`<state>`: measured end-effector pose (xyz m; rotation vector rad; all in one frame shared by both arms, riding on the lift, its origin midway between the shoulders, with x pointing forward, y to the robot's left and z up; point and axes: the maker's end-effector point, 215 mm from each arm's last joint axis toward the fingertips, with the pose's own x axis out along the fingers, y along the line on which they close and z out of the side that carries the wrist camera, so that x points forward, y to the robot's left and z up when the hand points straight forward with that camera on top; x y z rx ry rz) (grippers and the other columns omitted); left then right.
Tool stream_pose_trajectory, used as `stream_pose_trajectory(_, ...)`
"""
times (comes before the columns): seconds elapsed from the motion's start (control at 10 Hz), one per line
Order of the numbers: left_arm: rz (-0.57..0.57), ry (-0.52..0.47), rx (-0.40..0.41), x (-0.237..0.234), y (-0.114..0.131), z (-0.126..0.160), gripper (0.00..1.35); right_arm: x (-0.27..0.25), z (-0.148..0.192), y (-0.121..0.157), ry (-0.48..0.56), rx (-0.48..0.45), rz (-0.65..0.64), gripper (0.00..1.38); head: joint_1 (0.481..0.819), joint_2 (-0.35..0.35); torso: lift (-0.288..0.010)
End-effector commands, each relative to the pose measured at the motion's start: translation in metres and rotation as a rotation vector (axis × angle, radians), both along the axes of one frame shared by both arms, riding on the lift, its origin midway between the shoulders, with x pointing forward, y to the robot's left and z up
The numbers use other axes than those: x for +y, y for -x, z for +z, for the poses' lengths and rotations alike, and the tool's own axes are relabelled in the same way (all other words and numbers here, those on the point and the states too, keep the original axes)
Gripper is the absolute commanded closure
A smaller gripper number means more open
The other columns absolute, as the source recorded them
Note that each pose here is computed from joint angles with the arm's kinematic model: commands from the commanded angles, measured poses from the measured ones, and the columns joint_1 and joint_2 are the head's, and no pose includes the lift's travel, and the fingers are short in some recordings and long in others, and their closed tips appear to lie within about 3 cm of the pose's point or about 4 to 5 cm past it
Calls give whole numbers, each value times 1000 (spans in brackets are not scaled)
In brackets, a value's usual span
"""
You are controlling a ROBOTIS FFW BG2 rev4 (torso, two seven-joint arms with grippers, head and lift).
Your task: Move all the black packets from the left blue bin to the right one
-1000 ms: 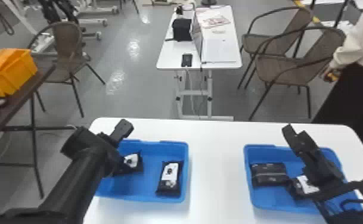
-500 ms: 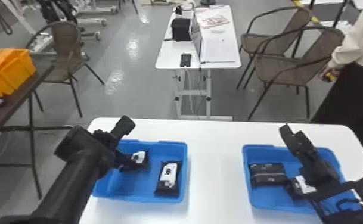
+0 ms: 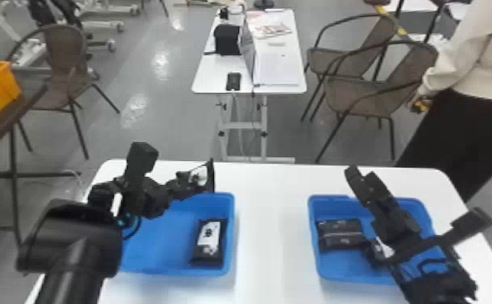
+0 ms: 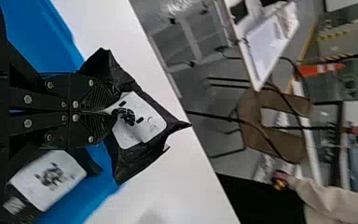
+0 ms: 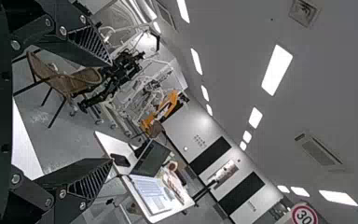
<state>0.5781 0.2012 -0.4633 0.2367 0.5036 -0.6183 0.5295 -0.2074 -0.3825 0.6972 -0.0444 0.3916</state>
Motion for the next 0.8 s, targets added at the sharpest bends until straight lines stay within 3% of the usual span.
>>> stream_pose_trajectory(0.0,-86,171,-84,-62,-2,30,1161,31,12,-10,40,-24,67,317,695,3,0)
stream_pose_trajectory(0.1,-145,287,-76,-106,4,35,1161,55,16,-18,58,-34,116,317,695,-21,0)
stream_pose_trajectory(0.3,-284,359,-56,-167,13,44,1161,78,24,-30,56,-47,149,317,695,-59,0)
stream_pose_trajectory(0.7,-339,411,-28,-206,12,52,1161,109,39,-37,97,-82,200,317,695,-107,0)
